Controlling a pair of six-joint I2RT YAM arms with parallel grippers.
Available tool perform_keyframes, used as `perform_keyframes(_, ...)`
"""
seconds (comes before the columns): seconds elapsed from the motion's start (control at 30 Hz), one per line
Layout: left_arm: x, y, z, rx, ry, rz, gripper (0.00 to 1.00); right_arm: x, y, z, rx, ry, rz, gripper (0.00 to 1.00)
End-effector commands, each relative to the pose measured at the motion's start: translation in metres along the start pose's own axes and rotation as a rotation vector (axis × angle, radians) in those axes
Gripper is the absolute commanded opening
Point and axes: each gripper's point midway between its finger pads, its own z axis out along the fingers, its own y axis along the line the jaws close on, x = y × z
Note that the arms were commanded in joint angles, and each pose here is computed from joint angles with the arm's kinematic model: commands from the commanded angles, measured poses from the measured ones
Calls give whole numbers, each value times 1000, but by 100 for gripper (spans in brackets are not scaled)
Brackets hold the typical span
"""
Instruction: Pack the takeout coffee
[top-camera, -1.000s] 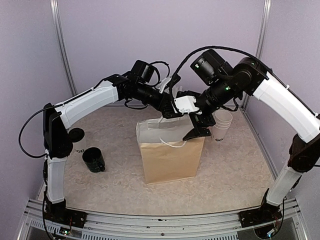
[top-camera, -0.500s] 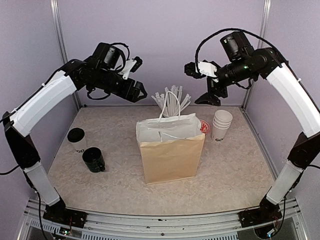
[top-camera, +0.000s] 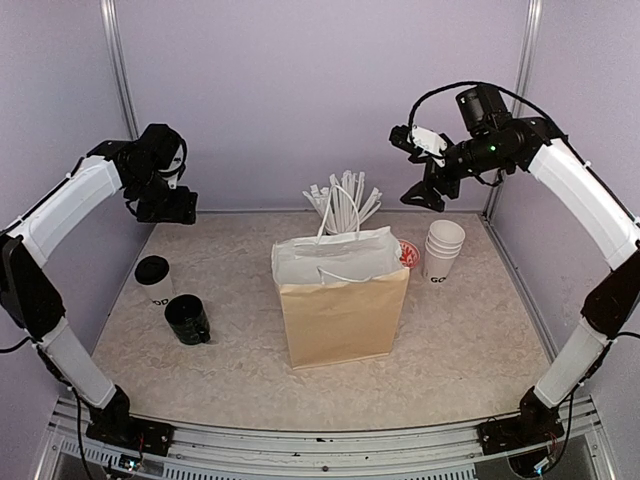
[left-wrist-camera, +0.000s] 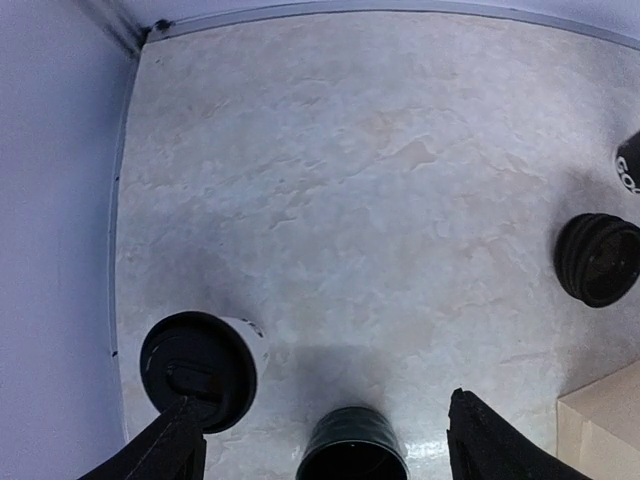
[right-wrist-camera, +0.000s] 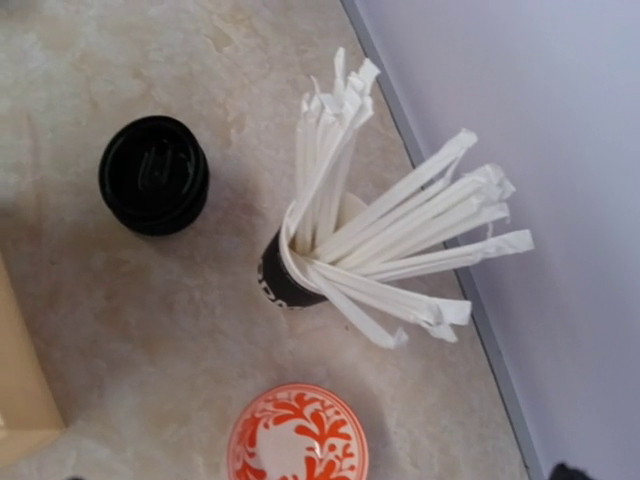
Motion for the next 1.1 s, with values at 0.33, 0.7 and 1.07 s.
perform_keyframes(0.33, 66, 79, 58, -113, 246, -196, 84, -6, 24, -14, -86, -56, 13, 98)
perform_keyframes(0.7, 73, 82, 87, -28, 281, -248, 95, 0, 35, -8, -140, -53, 27, 97)
perform_keyframes(1.07, 85, 92, 100, -62, 326, -270, 79, 3, 39, -1, -166, -46, 34, 95)
